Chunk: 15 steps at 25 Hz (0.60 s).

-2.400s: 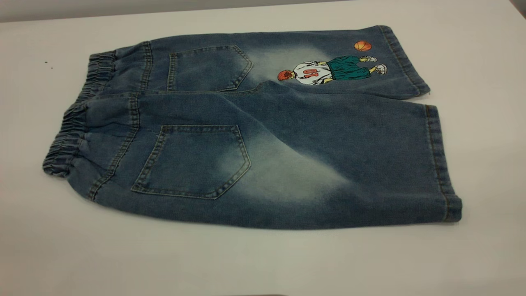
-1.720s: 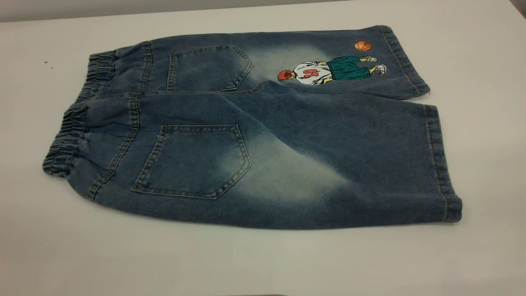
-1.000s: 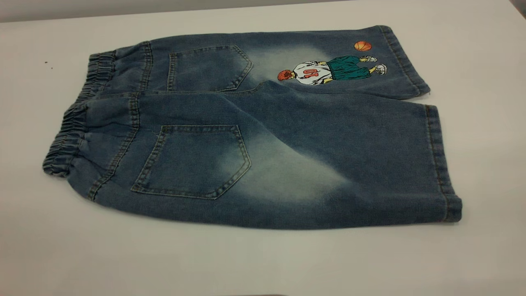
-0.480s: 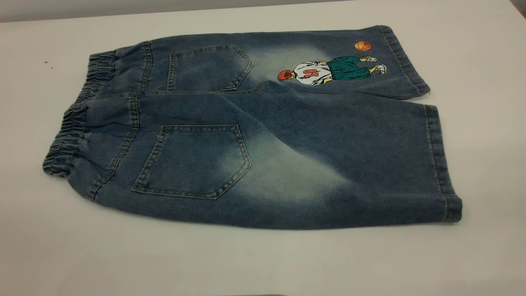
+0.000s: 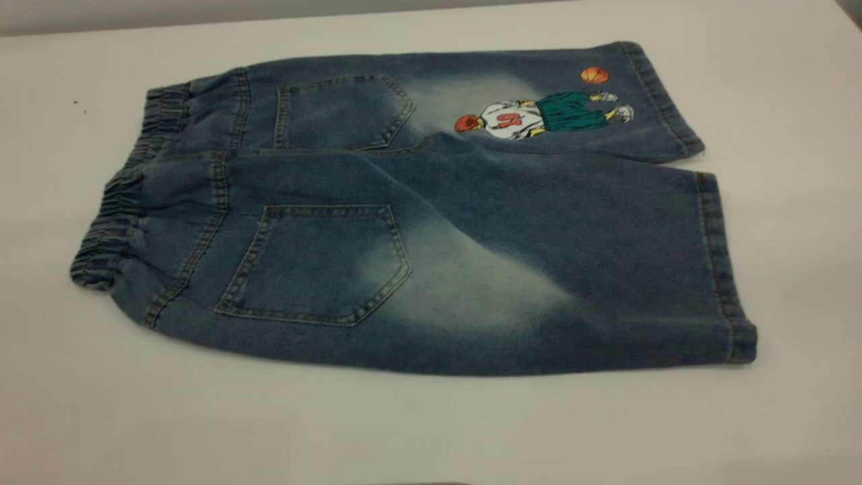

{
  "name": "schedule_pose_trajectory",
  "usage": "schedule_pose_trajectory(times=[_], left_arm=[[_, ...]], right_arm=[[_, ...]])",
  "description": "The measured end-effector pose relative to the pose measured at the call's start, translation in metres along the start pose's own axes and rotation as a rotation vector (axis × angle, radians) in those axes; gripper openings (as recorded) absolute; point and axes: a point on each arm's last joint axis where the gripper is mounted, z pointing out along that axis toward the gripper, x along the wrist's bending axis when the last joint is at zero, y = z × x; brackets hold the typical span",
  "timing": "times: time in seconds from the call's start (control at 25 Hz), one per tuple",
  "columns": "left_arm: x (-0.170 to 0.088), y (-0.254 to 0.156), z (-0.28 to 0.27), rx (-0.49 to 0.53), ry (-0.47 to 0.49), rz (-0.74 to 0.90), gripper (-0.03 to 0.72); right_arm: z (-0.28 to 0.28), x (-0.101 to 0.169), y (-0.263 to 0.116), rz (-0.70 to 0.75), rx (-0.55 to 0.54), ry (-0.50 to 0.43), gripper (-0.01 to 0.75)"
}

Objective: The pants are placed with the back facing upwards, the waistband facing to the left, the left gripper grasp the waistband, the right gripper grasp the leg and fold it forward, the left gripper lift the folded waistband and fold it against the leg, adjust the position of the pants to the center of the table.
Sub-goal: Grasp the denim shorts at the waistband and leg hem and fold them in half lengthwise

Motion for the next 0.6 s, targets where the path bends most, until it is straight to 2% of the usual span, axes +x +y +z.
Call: schedule_pose_trajectory(times=[0.12,0.28,0.6], left_arm=[[-0.004,0.025,0.028,0.038,-0.004,-0.050,0.587],[-0.005,0.041,0.081,0.170,0.012,-0.124,0.587],[0.003,0.034,0.190,0.414,0.084,-0.170,0.587]], right_arm=[[0.013,0.000,0.022,0.005,0.034,-0.009,0.560],[0.036,-0.001,0.043,0.014,0.091,-0.019,0.560],[0.078,-0.003,0.059,0.035,0.205,-0.026,0.560]])
